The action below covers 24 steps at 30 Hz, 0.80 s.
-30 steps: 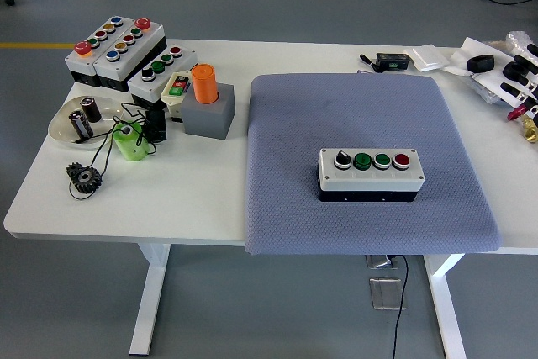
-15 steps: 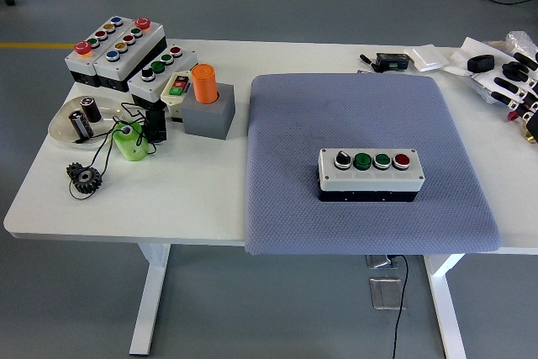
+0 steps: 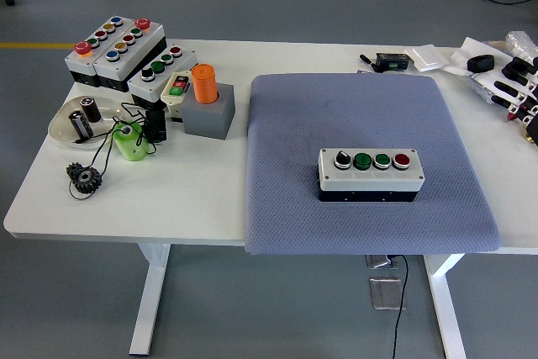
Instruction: Pick up the button,place it on the desk,press the button,press the button
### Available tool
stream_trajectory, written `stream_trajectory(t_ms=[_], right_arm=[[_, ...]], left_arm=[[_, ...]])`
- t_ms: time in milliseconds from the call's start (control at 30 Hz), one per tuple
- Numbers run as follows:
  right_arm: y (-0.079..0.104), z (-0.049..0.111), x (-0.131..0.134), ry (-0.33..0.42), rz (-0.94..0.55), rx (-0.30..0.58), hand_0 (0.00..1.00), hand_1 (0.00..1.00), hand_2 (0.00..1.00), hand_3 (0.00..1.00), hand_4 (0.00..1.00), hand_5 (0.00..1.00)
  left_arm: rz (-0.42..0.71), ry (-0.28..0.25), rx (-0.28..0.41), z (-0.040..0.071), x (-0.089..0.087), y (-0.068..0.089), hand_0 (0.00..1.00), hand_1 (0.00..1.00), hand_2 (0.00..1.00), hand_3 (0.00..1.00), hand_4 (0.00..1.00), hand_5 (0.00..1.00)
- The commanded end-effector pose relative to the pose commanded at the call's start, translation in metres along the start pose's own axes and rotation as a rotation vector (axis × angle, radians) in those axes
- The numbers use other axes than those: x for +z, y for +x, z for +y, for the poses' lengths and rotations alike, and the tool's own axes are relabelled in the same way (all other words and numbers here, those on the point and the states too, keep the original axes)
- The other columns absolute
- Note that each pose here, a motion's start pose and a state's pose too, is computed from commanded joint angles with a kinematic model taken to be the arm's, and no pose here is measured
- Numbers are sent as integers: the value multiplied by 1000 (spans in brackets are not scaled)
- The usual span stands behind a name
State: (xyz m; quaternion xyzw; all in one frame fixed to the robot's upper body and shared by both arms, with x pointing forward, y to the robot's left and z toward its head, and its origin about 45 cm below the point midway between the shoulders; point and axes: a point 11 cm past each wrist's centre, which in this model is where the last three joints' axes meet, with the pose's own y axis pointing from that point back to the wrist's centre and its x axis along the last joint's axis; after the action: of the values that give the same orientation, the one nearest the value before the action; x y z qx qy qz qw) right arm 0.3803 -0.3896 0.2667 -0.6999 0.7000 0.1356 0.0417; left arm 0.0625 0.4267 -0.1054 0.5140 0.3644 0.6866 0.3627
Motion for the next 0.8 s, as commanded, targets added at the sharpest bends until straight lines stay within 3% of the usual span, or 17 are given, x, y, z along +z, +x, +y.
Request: stream_trajectory(t_ms=[767,800], right_arm=[[4,-1,-5,34,-15,49,820,781,821,824,568,573],[5,-1,-5,36,-19,54,818,778,822,861,567,561]], left_arm=[[9,-8,-3,0,4,-1,649,706,701,507,325,998],[9,-8,-3,0,4,-1,650,706,701,507,324,998]])
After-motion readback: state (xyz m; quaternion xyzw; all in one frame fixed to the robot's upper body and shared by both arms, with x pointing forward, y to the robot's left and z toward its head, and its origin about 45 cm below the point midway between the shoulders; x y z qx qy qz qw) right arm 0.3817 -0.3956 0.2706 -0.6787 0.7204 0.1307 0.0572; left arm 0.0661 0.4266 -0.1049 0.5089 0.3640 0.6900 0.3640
